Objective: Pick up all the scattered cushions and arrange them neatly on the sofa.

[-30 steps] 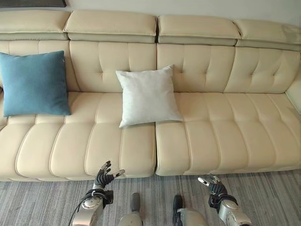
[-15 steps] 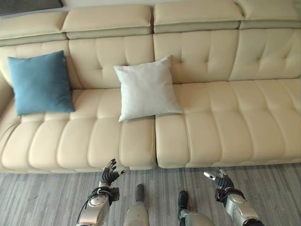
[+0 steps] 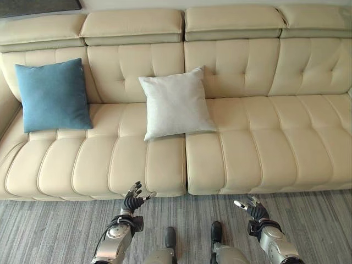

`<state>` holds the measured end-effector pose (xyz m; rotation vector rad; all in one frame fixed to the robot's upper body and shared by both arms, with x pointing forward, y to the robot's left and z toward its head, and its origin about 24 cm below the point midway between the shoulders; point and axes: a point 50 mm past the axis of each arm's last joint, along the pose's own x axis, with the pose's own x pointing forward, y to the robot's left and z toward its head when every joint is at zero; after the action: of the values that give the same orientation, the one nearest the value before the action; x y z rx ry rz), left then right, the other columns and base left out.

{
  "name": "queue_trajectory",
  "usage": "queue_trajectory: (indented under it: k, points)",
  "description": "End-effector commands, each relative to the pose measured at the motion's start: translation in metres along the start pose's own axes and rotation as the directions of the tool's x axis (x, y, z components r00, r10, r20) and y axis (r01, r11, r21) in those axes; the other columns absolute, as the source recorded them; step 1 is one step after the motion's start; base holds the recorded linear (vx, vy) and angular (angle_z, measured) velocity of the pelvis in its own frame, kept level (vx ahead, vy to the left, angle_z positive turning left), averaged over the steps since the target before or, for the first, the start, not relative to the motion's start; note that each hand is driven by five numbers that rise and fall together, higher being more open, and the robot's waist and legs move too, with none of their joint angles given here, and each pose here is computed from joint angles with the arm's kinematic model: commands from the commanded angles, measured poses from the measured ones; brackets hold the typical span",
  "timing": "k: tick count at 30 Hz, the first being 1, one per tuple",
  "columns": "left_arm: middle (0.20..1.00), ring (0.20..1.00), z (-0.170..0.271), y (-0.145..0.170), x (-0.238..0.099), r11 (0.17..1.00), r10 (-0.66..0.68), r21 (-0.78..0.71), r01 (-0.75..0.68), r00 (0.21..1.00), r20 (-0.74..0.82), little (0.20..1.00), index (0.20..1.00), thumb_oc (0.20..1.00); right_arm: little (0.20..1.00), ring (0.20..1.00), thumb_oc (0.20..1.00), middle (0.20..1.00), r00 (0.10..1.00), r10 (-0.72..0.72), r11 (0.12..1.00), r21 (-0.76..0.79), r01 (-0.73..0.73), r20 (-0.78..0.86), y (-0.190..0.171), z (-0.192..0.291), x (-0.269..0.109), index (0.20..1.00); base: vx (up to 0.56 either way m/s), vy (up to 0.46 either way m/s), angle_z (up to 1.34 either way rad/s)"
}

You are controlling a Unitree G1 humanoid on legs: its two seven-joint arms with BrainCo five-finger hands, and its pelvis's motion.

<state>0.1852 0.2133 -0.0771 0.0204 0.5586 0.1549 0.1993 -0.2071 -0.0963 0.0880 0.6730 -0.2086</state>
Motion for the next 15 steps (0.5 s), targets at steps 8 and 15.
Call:
queue_trajectory:
  k: [8,15]
  points:
    - [1.000,1.000,0.026,0.007,0.009,0.996,-0.007,0.091,-0.001,0.996,0.088,1.000,1.000,1.000,1.000,1.000,1.000,1.000,0.997,-0.011,0.999,0.043,0.008,0.082,0.004,0.016,0.001,1.000,-0.13,0.122,-0.27]
    - [1.000,1.000,0.034,0.013,0.008,0.994,-0.010,0.111,-0.003,0.993,0.115,1.000,1.000,1.000,1.000,1.000,1.000,1.000,0.995,-0.002,1.000,0.010,0.001,0.103,0.007,0.019,-0.001,1.000,0.00,0.011,-1.27]
